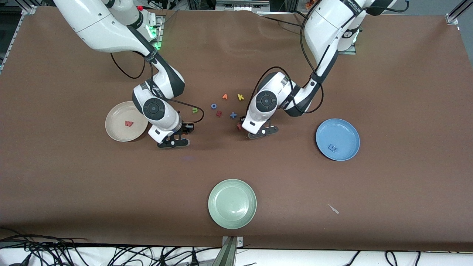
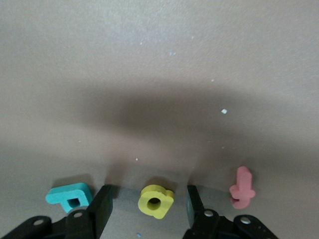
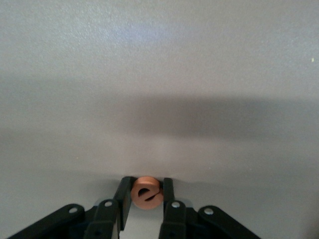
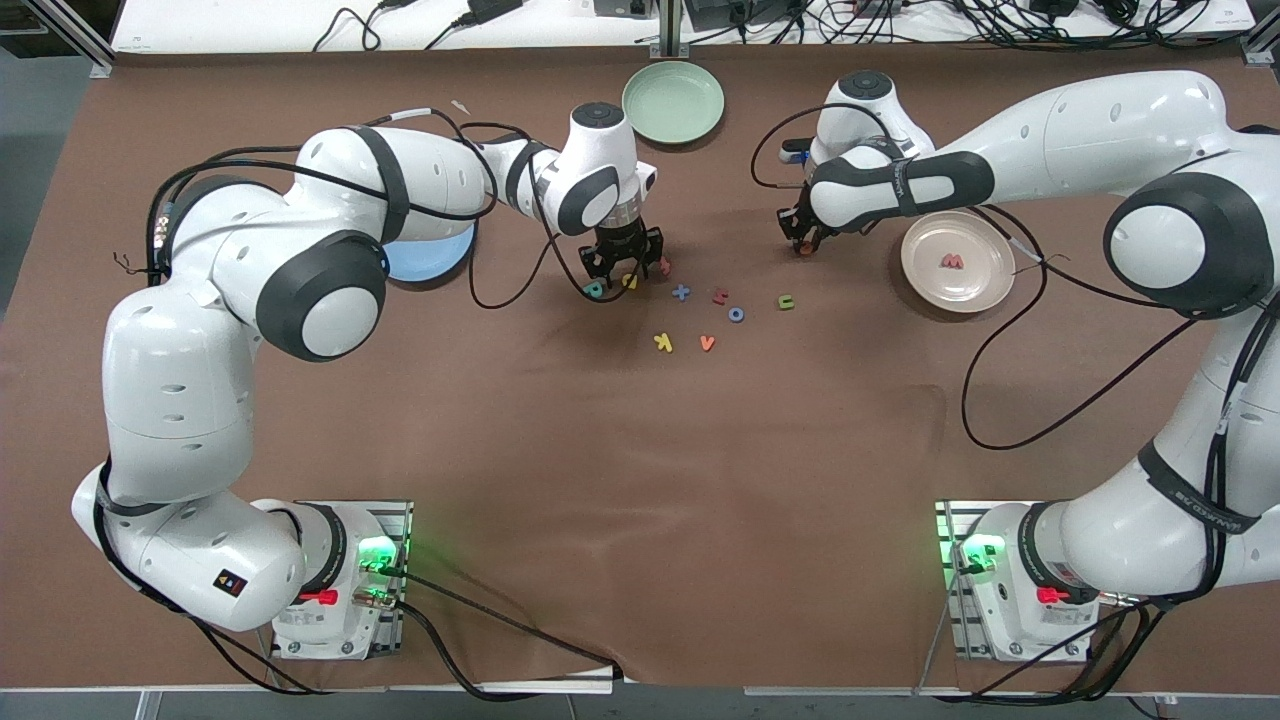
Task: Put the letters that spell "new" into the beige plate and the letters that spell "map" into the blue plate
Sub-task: 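Carry the e to the cream plate while the left gripper grasps yellow a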
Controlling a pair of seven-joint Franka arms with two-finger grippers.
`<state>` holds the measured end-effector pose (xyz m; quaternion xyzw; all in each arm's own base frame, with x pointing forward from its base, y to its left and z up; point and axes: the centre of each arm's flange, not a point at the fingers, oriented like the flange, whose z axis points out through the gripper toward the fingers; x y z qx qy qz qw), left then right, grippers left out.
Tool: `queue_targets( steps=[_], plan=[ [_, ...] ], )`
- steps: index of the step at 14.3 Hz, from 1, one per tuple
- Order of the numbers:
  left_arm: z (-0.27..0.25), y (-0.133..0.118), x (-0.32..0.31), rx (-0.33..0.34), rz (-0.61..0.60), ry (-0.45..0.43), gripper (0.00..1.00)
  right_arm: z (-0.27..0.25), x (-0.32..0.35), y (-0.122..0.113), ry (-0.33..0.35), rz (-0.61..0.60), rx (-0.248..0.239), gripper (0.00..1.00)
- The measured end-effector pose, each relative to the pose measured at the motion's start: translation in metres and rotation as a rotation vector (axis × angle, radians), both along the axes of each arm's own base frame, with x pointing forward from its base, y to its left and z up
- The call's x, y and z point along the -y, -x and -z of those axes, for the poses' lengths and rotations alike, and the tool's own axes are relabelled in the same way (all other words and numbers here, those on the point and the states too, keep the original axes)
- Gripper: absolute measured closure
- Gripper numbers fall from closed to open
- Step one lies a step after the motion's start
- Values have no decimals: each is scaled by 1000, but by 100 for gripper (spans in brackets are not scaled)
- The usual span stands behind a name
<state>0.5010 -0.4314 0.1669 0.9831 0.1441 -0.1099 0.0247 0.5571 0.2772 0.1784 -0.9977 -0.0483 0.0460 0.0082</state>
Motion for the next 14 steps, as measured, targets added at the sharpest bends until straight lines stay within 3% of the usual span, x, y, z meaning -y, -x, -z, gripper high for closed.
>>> queue_targets(
  steps=[4, 7, 8, 11, 14],
  plan=[
    [-1, 2, 2, 1, 4, 1, 37, -26, 28, -21, 56, -70, -44, 70],
    [-5, 2, 3, 5, 6, 2, 64, -54, 77, -30, 94, -145, -41, 70],
    [-5, 2, 3, 6, 6, 3, 70, -60, 90, -27, 105, -167, -41, 70],
    [-7, 0, 3, 10, 4, 5, 70, -71, 132, -2, 139, -241, -55, 70],
    [-29, -11, -5, 28, -4, -3, 70, -60, 187, 25, 141, -292, -36, 70]
  ],
)
